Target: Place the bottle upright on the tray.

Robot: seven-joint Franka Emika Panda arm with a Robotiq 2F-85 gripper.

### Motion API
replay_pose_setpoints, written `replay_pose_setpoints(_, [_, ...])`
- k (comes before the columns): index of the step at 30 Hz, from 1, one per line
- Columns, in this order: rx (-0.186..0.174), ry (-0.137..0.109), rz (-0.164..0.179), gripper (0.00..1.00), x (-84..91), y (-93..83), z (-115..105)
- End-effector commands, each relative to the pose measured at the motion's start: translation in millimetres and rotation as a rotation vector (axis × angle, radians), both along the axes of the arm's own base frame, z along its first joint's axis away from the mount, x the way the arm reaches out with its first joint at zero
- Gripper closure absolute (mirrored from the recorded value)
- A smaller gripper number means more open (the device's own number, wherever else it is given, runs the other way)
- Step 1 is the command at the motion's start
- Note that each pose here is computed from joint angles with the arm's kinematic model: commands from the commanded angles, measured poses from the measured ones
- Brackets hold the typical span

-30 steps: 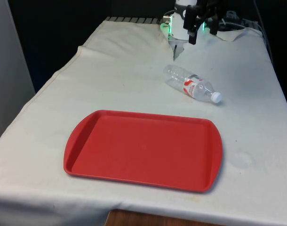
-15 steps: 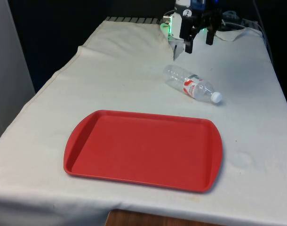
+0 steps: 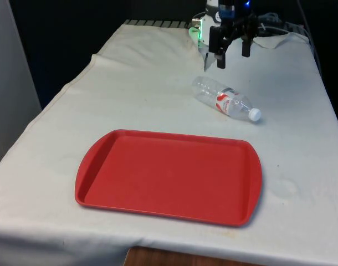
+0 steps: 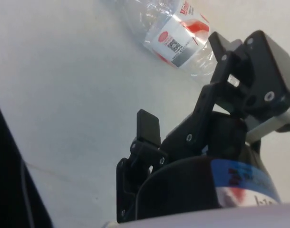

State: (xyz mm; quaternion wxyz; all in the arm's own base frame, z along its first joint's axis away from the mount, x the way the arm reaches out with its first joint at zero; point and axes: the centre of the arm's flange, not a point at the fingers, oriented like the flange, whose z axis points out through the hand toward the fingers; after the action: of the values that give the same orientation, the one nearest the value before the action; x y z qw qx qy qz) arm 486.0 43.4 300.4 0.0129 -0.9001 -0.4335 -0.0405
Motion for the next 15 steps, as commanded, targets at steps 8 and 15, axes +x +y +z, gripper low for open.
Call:
replay_pose_setpoints(8, [0.045, 0.0, 0.006, 0.0, -5.8, -4.7, -12])
replay_pose_setpoints(15, [0.028, 0.015, 0.022, 0.0, -6.2, -4.8, -25])
